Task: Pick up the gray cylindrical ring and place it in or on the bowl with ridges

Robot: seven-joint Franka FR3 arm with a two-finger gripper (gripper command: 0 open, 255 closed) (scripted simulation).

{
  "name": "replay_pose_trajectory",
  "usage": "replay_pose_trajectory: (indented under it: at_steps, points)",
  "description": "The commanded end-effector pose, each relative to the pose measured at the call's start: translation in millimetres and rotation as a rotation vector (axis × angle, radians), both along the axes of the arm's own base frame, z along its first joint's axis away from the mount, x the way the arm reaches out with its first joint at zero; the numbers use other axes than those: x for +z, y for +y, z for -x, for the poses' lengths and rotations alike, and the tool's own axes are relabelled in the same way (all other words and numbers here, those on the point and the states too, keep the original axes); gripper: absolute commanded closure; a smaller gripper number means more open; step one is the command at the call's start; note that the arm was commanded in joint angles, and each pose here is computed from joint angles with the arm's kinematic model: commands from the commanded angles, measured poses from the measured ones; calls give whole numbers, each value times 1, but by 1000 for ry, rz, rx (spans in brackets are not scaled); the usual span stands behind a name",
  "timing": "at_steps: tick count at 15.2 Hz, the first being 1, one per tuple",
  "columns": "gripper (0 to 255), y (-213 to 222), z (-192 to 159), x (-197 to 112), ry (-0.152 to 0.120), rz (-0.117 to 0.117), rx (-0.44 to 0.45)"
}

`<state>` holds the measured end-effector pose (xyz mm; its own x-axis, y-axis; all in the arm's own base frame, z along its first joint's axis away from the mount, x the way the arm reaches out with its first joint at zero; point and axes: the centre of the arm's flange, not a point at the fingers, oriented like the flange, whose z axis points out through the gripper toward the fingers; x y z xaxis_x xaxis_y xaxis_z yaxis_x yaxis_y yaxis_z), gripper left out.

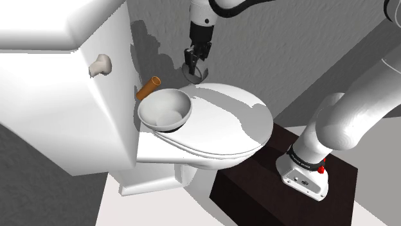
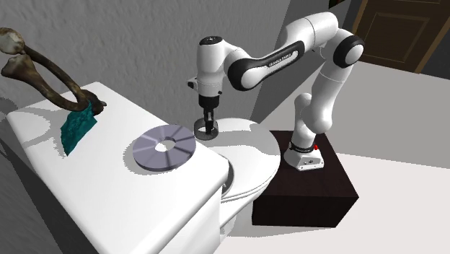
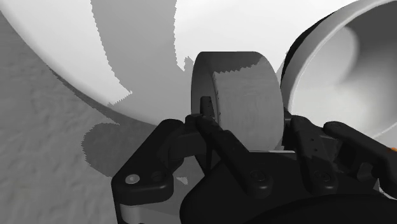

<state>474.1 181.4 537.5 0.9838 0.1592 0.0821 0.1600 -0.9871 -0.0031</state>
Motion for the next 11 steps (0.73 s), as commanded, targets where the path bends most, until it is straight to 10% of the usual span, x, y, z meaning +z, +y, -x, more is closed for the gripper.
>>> replay_pose_trajectory:
  at_steps: [1,11]
  points:
    - [255,1,0,11,0,0,0]
    - [255,1,0,64,0,0,0]
